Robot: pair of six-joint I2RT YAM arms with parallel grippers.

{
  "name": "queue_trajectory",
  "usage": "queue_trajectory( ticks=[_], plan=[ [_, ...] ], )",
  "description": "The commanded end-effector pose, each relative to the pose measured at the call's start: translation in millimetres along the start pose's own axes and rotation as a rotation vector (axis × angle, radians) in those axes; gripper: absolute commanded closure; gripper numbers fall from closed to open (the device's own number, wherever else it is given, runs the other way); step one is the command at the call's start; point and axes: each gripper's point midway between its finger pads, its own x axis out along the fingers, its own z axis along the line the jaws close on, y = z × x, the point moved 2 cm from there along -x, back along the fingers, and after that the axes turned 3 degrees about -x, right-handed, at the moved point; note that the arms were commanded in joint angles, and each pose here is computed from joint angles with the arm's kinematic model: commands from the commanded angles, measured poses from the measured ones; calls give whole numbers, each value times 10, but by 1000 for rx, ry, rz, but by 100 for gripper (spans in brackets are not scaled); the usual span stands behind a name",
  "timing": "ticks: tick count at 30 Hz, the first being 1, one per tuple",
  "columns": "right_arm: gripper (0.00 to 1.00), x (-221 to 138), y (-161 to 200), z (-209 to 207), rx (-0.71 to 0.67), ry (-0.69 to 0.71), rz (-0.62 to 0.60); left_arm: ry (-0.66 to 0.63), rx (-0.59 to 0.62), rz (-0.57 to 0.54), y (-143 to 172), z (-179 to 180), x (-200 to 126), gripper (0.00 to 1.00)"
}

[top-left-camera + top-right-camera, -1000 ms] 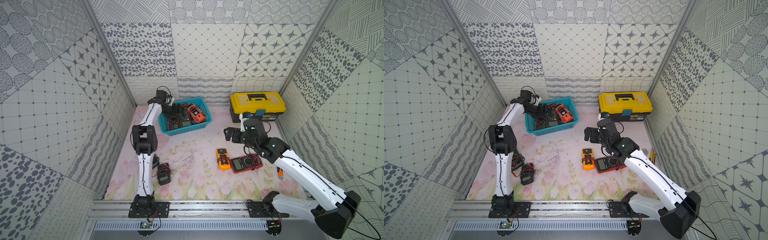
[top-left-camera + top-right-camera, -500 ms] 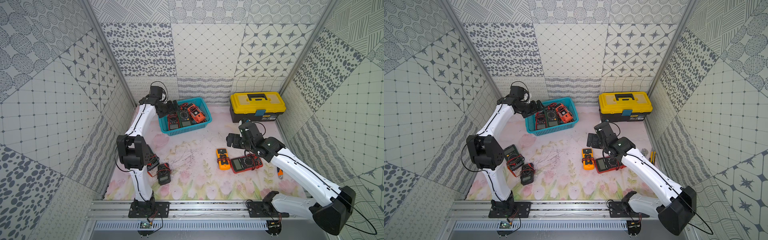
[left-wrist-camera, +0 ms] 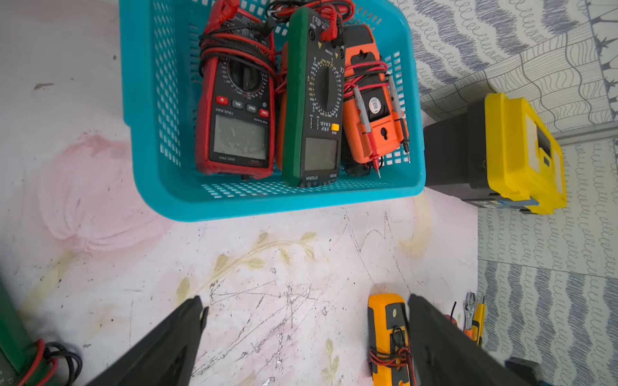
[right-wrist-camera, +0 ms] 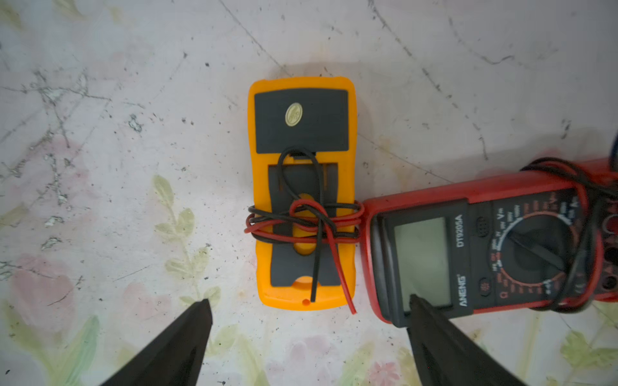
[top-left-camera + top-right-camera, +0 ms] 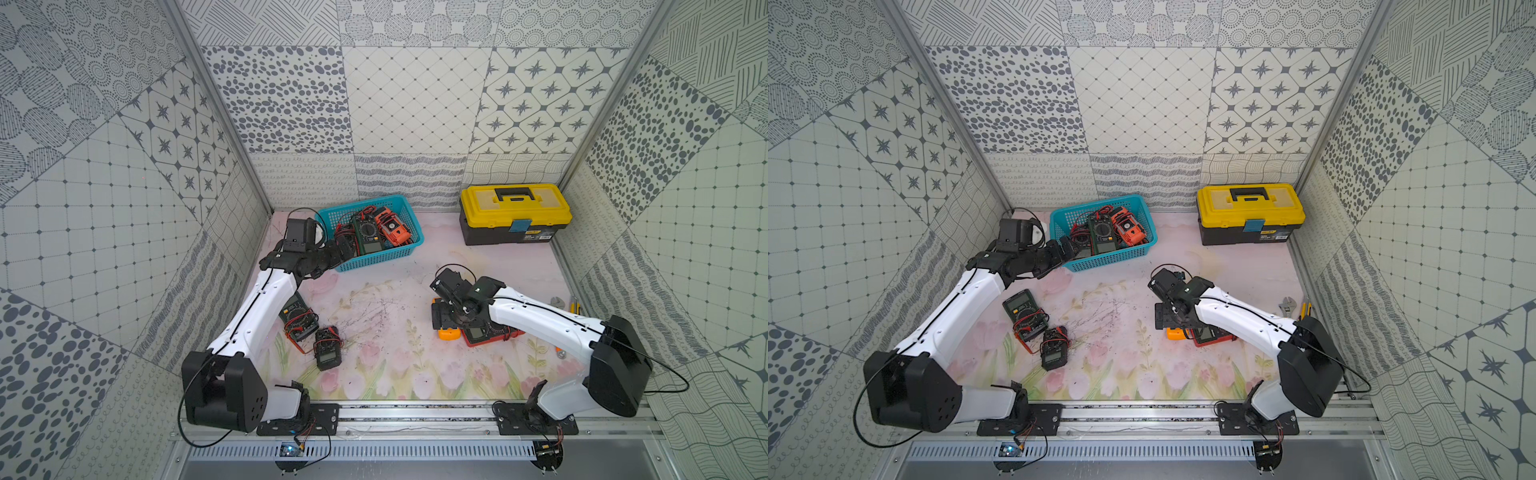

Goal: Put the multimeter into the basket
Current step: Pick up the multimeter from the center of the board.

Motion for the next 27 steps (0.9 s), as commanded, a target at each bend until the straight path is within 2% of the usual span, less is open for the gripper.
queue_trajectory(
  ticks=[1,12,19,21,24,25,27],
  plan=[
    [3,119,12,165,27,-32,25,52,-43,-91,-57,-48,-61,1],
    [7,438,-16,120,28,80,47,70,-53,-52,20,-25,51,1],
    [11,557,-150,113,46,92,10,72,-49,-46,40,-13,67,1],
    [18,630,-146,105,62,76,19,67,-47,-46,43,-5,68,1],
    [46,675,-128,110,68,56,24,61,-46,-44,56,9,62,1],
    [51,675,-122,117,67,48,24,55,-43,-43,59,18,62,1],
    [54,661,-132,124,64,38,16,30,-41,-36,71,58,67,1]
  ],
)
